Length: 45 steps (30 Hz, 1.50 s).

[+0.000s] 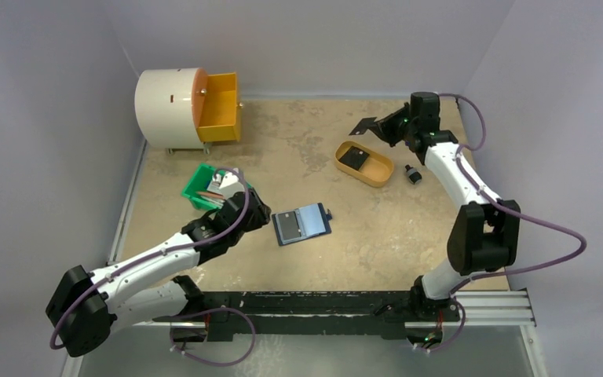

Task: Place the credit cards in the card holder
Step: Adjust the card holder at the center of the board.

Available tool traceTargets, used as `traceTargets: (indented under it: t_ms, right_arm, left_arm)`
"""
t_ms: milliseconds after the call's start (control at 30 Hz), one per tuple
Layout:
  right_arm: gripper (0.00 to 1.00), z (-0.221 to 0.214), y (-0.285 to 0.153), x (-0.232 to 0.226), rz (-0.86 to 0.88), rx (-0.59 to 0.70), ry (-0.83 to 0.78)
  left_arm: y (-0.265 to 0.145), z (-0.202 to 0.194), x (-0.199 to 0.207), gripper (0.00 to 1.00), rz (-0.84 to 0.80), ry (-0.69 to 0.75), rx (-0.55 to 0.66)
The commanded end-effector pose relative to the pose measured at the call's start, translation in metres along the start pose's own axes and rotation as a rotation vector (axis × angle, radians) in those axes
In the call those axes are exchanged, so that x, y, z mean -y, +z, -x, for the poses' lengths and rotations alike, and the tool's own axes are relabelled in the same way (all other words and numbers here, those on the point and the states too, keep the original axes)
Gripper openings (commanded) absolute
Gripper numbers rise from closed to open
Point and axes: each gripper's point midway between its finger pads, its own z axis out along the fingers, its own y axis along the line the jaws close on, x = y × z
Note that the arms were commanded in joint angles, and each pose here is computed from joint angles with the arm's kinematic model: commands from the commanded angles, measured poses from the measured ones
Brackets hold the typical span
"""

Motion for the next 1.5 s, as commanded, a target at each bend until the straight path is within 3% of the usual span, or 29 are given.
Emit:
traceTargets:
  t_ms: [0, 167, 267, 433, 667, 1067, 1467]
  right_arm:
    - [0.0, -0.006, -0.05, -0.063, 0.212, -0.004, -0.333]
    - [0.0, -0.086, -0.089, -0.039, 0.256, -0.107, -0.828]
    - [0.0, -0.13, -0.099, 0.008, 0.251, -0.274, -0.907]
    - [0.0, -0.178, -0.108, 0.065, 0.3, -0.479, -0.887]
    - [0.0, -0.194, -0.088, 0.1, 0.243, -0.559, -0.827]
    - [0.0, -0.204, -0.077, 0.126, 0.183, -0.582, -0.779]
    - [0.0, -0.198, -0.097, 0.137, 0.142, -0.515, -0.773]
  left_arm:
    - [-0.006, 0.013, 0.015, 0.35, -0.047, -0.03, 0.031]
    - [-0.005, -0.003, 0.037, 0.39, -0.157, 0.01, -0.031]
    - [0.0, -0.011, 0.051, 0.42, -0.192, 0.032, -0.047]
    - [0.02, -0.025, 0.059, 0.4, -0.14, 0.095, -0.089]
    - [0.04, -0.037, 0.031, 0.39, 0.019, 0.14, -0.094]
    - [0.065, -0.058, 0.009, 0.37, 0.131, 0.268, -0.144]
    - [0.079, -0.052, 0.025, 0.36, 0.11, 0.302, -0.123]
